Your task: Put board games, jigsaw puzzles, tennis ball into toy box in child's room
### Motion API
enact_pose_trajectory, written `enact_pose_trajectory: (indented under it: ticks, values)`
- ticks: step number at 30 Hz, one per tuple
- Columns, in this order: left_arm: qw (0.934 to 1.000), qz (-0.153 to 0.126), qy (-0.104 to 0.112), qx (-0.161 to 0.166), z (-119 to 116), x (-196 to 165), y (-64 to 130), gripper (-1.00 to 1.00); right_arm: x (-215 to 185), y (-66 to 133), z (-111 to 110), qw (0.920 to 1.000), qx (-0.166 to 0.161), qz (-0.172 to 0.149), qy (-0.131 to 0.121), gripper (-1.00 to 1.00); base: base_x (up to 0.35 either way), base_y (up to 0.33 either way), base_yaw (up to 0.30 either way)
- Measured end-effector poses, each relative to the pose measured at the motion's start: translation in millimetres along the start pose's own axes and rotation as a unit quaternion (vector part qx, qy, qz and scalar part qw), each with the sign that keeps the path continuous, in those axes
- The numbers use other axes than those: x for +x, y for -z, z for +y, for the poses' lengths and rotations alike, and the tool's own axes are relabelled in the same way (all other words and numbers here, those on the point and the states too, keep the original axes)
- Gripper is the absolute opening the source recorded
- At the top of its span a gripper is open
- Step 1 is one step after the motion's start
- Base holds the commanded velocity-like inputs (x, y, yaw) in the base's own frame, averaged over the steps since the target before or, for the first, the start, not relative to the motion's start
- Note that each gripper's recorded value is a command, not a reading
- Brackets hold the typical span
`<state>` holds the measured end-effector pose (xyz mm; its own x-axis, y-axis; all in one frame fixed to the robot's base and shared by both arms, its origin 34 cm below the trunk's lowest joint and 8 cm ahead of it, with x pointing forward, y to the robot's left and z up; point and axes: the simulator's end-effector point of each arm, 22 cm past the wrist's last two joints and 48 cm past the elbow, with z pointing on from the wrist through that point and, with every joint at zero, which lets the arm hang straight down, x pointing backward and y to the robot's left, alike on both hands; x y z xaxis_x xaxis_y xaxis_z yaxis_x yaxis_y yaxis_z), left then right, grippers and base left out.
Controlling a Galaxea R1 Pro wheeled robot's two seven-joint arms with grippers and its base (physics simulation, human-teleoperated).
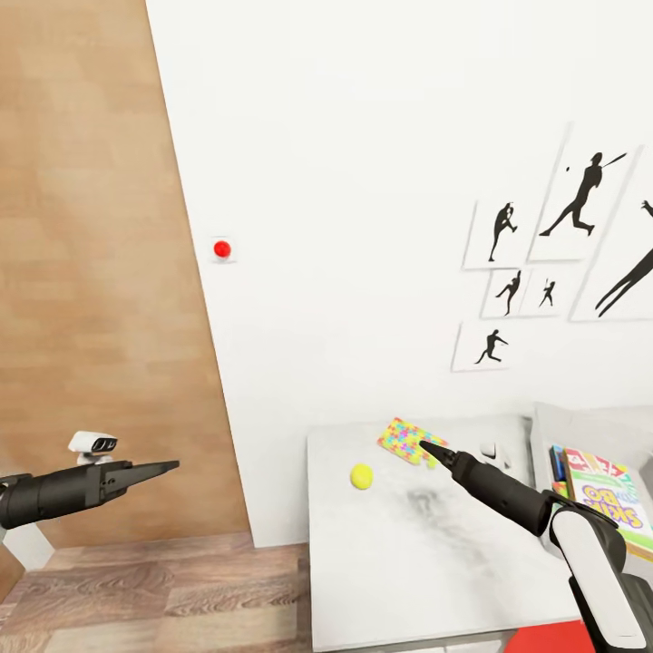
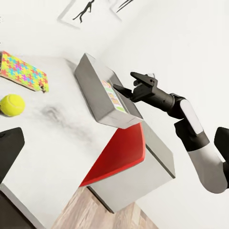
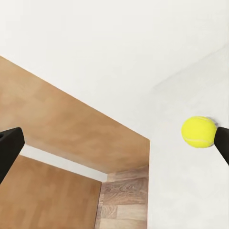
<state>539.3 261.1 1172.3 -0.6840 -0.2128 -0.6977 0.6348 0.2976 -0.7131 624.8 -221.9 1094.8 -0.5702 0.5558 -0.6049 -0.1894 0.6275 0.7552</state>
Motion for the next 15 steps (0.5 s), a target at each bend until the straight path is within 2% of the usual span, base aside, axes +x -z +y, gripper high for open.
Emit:
enact_pose_trajectory:
  ticks: [8,15]
  values:
    - [1.0000,0.000,-0.001,0.000,-0.1,0.1,-0.1,1.00,-0.4,0.0,-0.1,1.0000,0.000,-0.001,0.000,1.00,0.045,0.064,0.000]
    - [1.0000,0.001,-0.001,0.000,0.0,0.3,-0.3,1.00,0.9,-0.6,-3.4,1.0000,0.008,0.000,0.004,1.00,0.019,0.130,0.000]
